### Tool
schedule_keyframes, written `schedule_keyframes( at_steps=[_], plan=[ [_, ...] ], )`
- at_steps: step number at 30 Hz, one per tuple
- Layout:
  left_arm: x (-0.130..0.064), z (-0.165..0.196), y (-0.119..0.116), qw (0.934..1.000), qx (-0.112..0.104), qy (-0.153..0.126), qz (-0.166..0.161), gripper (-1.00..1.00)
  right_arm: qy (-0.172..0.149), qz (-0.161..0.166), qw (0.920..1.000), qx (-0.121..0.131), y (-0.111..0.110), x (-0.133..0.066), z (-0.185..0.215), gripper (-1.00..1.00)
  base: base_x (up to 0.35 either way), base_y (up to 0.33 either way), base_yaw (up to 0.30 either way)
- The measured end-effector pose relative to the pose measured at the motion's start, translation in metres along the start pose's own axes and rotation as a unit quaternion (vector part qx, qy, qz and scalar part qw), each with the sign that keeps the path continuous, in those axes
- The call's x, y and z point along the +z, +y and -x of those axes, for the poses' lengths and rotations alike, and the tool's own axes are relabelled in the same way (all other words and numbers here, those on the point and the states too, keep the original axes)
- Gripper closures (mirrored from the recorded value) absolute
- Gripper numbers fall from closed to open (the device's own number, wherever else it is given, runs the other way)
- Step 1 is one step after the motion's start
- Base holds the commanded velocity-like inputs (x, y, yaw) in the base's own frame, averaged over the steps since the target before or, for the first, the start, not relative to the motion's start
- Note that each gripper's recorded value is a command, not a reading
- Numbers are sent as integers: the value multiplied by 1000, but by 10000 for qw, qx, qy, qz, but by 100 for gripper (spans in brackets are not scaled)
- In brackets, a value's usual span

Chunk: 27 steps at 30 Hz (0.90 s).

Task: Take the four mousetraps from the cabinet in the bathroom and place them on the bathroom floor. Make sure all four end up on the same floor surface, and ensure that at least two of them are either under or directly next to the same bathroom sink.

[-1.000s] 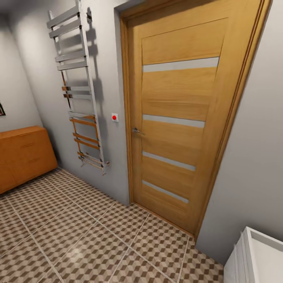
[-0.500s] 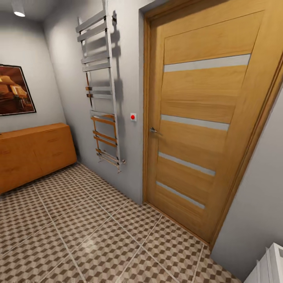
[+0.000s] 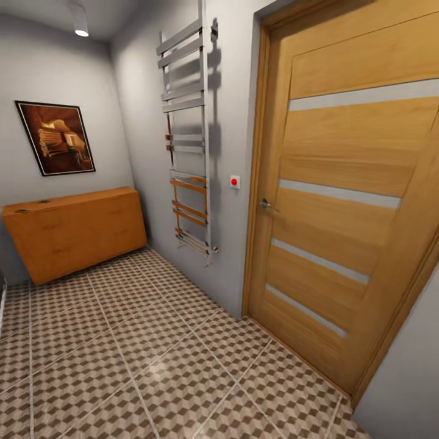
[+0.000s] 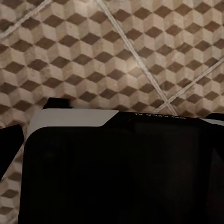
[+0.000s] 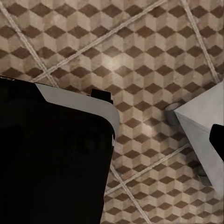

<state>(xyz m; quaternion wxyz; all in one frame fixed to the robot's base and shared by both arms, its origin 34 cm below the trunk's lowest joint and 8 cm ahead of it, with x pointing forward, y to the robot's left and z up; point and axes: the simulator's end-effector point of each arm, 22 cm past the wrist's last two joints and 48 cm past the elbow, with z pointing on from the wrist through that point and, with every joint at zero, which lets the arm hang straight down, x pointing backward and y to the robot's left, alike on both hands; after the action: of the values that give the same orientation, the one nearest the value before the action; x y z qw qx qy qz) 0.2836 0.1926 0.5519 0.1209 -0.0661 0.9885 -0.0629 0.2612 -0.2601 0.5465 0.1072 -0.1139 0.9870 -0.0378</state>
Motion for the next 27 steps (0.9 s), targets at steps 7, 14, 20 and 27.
schedule_keyframes(
  at_steps=[7, 14, 20, 27],
  plan=[
    [0, 0, 1, 10000, -7, -2, 4, -100, 0, 1, 10000, -1, 0, 0, 0, -100, 0, 0, 279],
    [0, 0, 1, 10000, -1, -3, 2, -100, 0, 1, 10000, -1, 0, 0, 0, -100, 0, 0, 279],
    [0, 0, 1, 10000, -1, -2, 1, -100, 4, -41, 10000, -1, -2, 0, 0, -100, 0, 0, 279],
    [0, 0, 1, 10000, -17, -4, 3, -100, 7, -51, 10000, -2, -2, 0, 0, -100, 0, 0, 279]
  ],
)
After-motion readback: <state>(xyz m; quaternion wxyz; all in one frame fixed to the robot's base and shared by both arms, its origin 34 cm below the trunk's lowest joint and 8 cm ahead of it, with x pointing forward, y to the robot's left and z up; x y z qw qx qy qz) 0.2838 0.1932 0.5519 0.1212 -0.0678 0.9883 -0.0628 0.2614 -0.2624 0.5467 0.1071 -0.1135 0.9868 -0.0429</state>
